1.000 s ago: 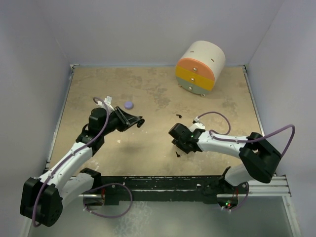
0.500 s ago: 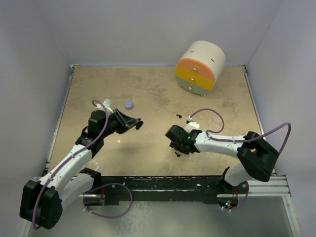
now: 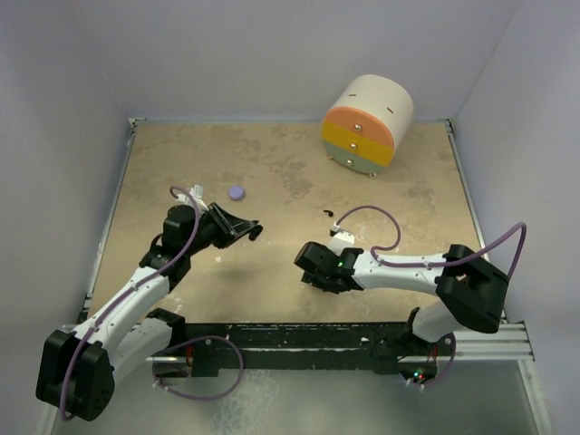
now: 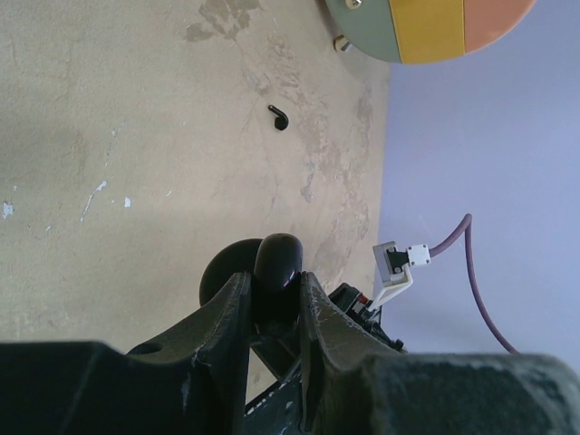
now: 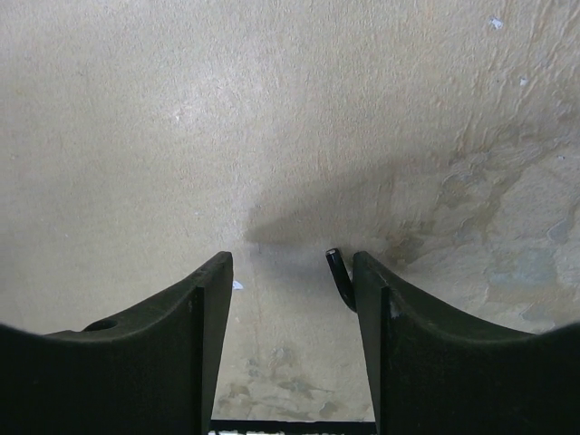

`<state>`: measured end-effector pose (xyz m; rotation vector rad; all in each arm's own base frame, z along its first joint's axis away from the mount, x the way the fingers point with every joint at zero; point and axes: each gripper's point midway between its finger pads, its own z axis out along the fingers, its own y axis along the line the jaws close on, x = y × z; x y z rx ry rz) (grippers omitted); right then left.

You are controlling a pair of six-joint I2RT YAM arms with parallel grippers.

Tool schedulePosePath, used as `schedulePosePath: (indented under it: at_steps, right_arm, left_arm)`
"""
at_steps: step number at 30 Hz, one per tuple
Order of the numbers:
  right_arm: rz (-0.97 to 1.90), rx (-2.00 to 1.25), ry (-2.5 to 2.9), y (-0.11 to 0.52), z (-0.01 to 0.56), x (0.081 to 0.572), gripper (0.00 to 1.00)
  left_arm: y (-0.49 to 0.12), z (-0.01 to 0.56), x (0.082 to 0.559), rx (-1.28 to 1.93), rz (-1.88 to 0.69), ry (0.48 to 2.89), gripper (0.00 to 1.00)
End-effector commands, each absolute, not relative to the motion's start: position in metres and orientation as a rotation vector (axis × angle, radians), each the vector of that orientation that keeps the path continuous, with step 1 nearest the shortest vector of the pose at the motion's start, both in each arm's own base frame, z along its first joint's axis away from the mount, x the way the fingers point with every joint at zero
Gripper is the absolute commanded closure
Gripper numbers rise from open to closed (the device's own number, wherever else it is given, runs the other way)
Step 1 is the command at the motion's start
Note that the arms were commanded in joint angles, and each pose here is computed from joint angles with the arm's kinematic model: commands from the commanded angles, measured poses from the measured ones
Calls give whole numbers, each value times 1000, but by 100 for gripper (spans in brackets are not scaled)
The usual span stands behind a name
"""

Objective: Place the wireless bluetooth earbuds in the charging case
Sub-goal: Pick up the earbud from the center of the board.

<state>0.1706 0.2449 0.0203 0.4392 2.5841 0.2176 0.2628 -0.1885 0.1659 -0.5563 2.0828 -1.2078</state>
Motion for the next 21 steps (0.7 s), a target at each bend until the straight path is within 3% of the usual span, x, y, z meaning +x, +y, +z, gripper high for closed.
schedulePosePath:
  at_steps: [1, 21]
  right_arm:
    - [138, 442, 2670, 227, 3, 147, 42]
    - [-144, 384, 2711, 206, -12, 135, 48]
  left_arm:
    - [-187, 179, 268, -539, -1228, 2015, 100]
    - [-187, 179, 268, -537, -1226, 2018, 100]
